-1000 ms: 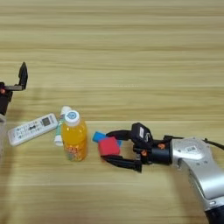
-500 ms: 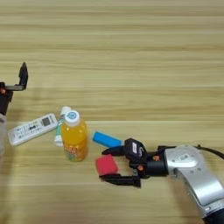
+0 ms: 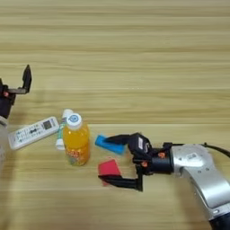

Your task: Move the objects on the table

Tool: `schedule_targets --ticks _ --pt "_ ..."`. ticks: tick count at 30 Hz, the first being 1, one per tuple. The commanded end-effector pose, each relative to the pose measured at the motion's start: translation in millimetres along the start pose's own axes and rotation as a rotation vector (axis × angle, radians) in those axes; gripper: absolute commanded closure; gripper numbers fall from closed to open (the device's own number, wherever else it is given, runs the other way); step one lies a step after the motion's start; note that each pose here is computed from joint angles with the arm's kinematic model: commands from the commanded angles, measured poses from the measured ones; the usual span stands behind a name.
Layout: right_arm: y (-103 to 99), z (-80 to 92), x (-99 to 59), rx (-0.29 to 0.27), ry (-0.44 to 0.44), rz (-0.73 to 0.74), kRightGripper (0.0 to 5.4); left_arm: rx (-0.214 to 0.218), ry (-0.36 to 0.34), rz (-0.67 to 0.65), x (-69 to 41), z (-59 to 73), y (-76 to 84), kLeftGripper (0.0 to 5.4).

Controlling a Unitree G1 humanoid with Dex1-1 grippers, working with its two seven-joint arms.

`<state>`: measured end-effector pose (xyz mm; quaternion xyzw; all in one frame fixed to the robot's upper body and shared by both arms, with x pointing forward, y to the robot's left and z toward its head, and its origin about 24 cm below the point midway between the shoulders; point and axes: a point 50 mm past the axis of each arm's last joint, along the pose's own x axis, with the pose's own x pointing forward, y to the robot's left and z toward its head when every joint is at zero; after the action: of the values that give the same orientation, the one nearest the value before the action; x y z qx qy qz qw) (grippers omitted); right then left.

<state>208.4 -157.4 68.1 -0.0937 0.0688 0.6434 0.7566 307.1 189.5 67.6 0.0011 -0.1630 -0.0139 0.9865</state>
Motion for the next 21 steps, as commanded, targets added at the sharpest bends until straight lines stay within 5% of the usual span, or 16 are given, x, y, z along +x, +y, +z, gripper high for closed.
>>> schedule_targets --ticks 1,21 --pt "-8 19.7 3.4 -0.046 -0.063 -0.028 0.05 0.003 -0.017 -0.008 3.5 2.0 -3.9 0.00" --pt "-21 38.1 36.5 -0.044 -0.094 -0.070 0.02 0.009 -0.021 -0.014 3.5 1.2 -8.0 0.00"
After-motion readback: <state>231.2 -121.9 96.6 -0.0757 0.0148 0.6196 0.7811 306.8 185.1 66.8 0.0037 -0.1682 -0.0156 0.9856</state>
